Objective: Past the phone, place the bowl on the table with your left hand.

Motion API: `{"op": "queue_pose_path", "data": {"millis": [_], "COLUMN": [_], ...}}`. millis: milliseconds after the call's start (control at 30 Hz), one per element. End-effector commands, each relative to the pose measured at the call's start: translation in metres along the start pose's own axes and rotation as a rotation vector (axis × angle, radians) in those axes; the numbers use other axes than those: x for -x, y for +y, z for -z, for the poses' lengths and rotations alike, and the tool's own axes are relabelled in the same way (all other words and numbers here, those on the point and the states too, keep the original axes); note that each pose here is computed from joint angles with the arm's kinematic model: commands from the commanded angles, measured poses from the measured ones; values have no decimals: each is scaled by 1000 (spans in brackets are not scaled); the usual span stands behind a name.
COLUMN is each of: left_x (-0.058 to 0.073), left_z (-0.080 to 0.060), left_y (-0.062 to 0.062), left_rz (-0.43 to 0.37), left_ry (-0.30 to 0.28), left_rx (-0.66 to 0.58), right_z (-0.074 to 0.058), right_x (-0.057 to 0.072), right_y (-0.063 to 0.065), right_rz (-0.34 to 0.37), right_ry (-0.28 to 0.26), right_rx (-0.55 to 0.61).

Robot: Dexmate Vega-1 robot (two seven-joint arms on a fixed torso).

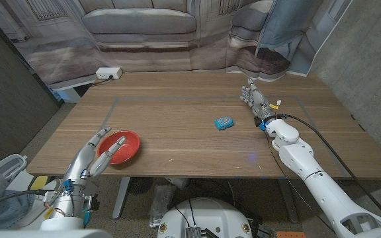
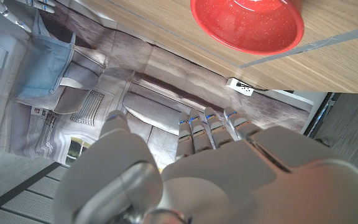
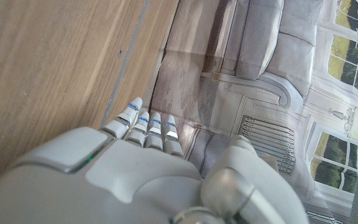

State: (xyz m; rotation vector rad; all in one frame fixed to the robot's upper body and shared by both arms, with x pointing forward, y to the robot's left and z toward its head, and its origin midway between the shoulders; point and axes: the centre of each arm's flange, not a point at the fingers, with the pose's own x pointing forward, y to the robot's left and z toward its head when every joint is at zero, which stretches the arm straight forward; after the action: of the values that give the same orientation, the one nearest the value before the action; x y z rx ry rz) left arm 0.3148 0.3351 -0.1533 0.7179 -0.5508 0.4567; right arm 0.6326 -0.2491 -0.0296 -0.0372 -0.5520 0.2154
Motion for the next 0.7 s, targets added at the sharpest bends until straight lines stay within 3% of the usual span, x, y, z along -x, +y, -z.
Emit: {"op": "queue_pose_path", "data": {"millis": [33,700], "left_x": [-2,-17], "left_z": [3,7], "left_y": [2,-1], "left_rz": [3,42], "left_ry": [31,53], "left_rx": [-50,-106], "right_z": [2,1], "right_x": [-3,0], "right_y": [6,9], "right_rz": [-2,15], "right_ry": [0,-4], "right_rx": [-4,-17]}}
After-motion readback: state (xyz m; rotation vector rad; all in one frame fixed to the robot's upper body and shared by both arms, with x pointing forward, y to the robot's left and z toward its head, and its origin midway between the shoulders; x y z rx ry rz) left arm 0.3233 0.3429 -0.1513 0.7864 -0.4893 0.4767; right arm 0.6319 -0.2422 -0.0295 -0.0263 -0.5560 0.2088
